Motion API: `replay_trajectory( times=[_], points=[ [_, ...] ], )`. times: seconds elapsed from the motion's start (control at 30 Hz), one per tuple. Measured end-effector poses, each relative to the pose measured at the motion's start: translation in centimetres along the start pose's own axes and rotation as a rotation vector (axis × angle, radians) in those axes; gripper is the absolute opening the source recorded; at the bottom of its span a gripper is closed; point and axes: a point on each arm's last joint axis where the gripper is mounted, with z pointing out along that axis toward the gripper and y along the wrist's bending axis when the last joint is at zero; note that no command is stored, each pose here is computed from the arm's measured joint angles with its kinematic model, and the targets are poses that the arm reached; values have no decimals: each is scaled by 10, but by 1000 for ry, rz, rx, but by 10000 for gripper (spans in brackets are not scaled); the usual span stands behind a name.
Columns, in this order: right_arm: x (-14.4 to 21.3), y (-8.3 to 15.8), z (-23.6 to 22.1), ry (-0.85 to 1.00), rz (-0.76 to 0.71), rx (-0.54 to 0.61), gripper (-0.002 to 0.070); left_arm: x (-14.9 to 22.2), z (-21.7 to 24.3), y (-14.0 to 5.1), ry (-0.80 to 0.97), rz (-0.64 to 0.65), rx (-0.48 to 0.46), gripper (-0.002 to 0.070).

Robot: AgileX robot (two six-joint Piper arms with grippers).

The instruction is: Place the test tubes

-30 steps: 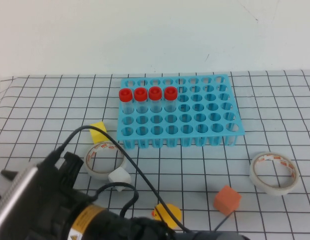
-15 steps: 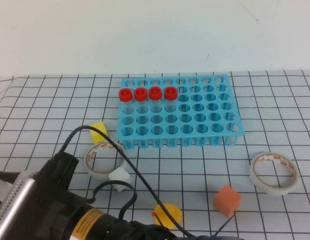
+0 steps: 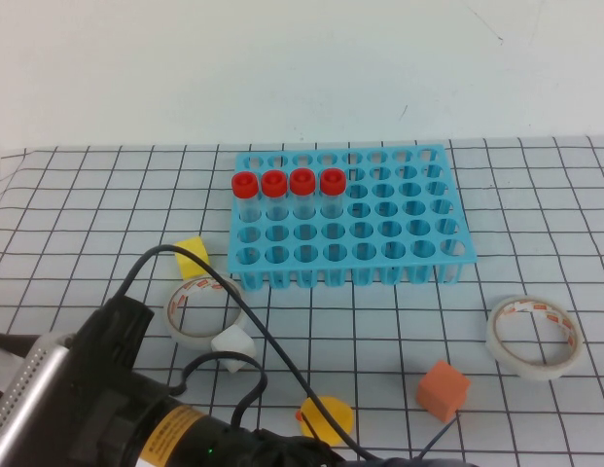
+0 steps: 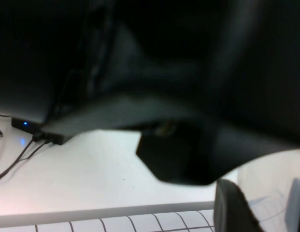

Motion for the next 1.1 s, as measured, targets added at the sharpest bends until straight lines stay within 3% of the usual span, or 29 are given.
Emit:
replay_trajectory(
  times=[0.07,0.13,0.57,0.7,0.87,1.1],
  points=[
    [0,0,0,0,-4,0,233,0,0,0,-2,12,-1,396],
    [0,0,0,0,-4,0,233,0,0,0,-4,18,-2,416],
    [2,1,0,26,-4,-15,233,-12,-2,-3,-45,24,4,431],
    [3,2,0,30,-4,-17,233,-12,-2,-3,-45,24,4,395],
    [3,2,0,30,-4,-17,233,-11,-2,-3,-45,26,4,257],
    [3,2,0,34,27,-17,233,-12,-2,-3,-40,33,7,258]
  ],
)
